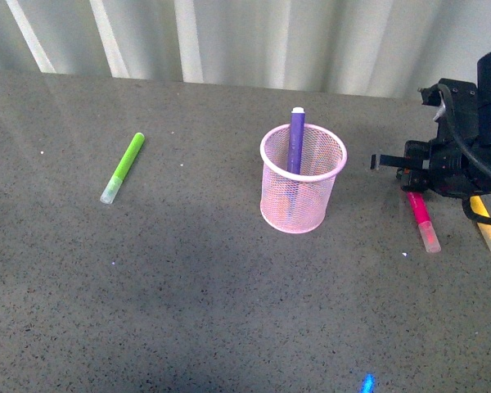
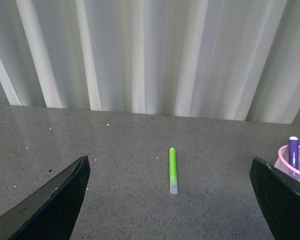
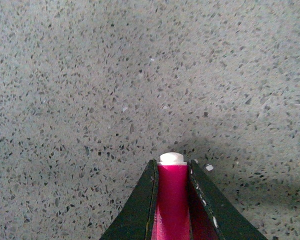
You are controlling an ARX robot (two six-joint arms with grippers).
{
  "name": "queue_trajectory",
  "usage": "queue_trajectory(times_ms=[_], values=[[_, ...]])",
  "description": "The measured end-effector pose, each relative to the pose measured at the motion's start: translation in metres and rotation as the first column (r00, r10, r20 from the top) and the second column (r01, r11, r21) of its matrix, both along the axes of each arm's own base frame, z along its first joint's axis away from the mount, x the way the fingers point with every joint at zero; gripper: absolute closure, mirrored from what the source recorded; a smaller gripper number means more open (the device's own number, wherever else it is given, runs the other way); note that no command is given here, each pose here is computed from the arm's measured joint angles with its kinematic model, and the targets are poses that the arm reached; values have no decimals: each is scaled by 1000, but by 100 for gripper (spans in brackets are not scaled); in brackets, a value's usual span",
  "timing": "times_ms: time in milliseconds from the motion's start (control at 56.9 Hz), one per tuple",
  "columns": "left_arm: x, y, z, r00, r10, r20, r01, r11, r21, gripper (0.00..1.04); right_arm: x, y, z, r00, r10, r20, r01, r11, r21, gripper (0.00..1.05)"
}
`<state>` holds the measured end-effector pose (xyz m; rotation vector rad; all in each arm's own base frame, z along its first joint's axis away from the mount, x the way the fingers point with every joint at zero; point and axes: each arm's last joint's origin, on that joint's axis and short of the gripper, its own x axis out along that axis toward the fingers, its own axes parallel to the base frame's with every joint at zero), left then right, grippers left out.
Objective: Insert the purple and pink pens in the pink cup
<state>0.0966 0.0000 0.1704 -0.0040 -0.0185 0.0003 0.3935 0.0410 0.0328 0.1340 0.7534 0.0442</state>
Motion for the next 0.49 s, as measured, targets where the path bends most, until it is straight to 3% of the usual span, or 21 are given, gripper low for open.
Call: queue_trajectory(times_ms=[123,246,369,492], values=[[0,0,0,1000,0,0,0,1000,0,7,-2,-4,12,995,-36,92,37,999,-5,93],[0,0,0,1000,0,0,0,1000,0,7,-7,-6,50,952,-56,300,54,998,13,93],[0,0,0,1000,0,0,0,1000,0,7,-18,-2,103,840,-30,542,-2,998,57,93],[0,0,0,1000,0,0,0,1000,0,7,-35,16,146,670,55,741,-114,993,29,93]])
